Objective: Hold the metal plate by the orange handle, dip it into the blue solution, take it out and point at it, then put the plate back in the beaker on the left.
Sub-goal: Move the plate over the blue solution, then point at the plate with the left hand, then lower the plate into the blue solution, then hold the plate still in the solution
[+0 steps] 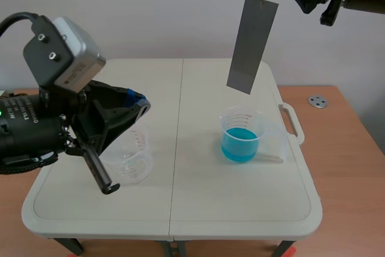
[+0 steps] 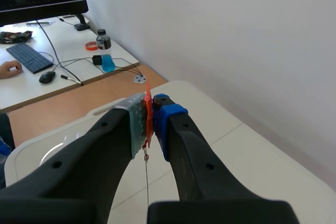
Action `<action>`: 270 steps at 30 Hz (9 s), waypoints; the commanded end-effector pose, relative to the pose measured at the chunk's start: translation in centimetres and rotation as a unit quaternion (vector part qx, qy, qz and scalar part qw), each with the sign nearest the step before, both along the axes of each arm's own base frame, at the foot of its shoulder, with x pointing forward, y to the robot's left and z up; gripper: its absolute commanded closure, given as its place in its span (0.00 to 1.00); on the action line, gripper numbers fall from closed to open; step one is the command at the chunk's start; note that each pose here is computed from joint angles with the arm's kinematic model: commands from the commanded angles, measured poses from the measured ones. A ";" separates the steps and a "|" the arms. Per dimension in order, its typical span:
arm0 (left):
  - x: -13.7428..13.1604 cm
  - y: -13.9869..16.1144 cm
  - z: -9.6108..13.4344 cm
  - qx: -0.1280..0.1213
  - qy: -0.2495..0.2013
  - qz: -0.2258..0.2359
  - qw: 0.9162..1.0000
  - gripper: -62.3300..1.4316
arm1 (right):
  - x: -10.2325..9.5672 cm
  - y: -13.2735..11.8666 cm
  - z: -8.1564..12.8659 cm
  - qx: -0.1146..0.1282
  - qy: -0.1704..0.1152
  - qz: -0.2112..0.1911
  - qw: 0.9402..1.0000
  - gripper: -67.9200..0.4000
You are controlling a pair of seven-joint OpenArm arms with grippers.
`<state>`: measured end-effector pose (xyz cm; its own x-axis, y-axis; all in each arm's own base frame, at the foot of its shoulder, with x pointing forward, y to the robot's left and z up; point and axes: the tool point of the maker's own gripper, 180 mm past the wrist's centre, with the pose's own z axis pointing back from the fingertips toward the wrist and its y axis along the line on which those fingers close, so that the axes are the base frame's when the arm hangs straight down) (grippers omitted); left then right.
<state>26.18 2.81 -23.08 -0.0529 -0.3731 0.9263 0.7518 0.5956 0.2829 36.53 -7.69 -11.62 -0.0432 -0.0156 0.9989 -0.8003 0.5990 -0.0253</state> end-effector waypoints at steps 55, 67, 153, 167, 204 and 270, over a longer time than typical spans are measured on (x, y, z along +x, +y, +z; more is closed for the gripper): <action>7.7 -10.8 -3.8 0.011 -0.067 -0.045 0.997 0.89 | 0.4 0.1 0.5 -0.002 -0.005 -0.009 1.000 0.98; 7.8 -10.7 -4.0 0.015 -0.065 -0.043 0.997 0.89 | 0.4 0.1 0.5 -0.001 -0.005 -0.009 1.000 0.98; -24.6 19.4 -27.7 0.190 0.380 0.161 0.891 0.89 | -0.1 0.8 -13.9 -0.063 0.089 -0.009 0.994 0.98; -25.0 19.0 -28.0 0.191 0.389 0.164 0.886 0.89 | -0.5 0.8 -15.6 -0.089 0.090 -0.003 0.992 0.98; -25.0 19.0 -28.0 0.192 0.391 0.165 0.885 0.89 | -0.6 0.8 -15.7 -0.095 0.089 -0.002 0.992 0.98; -23.2 23.9 -21.2 0.154 0.322 0.205 0.911 0.89 | -1.6 -1.4 -1.2 0.022 -0.019 0.023 0.999 0.98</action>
<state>1.53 25.88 -45.26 0.6925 -0.4850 0.5341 0.5577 0.8295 0.0303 34.67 -8.53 -14.76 -0.0330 -0.0371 0.9988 -0.8304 0.5571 -0.0067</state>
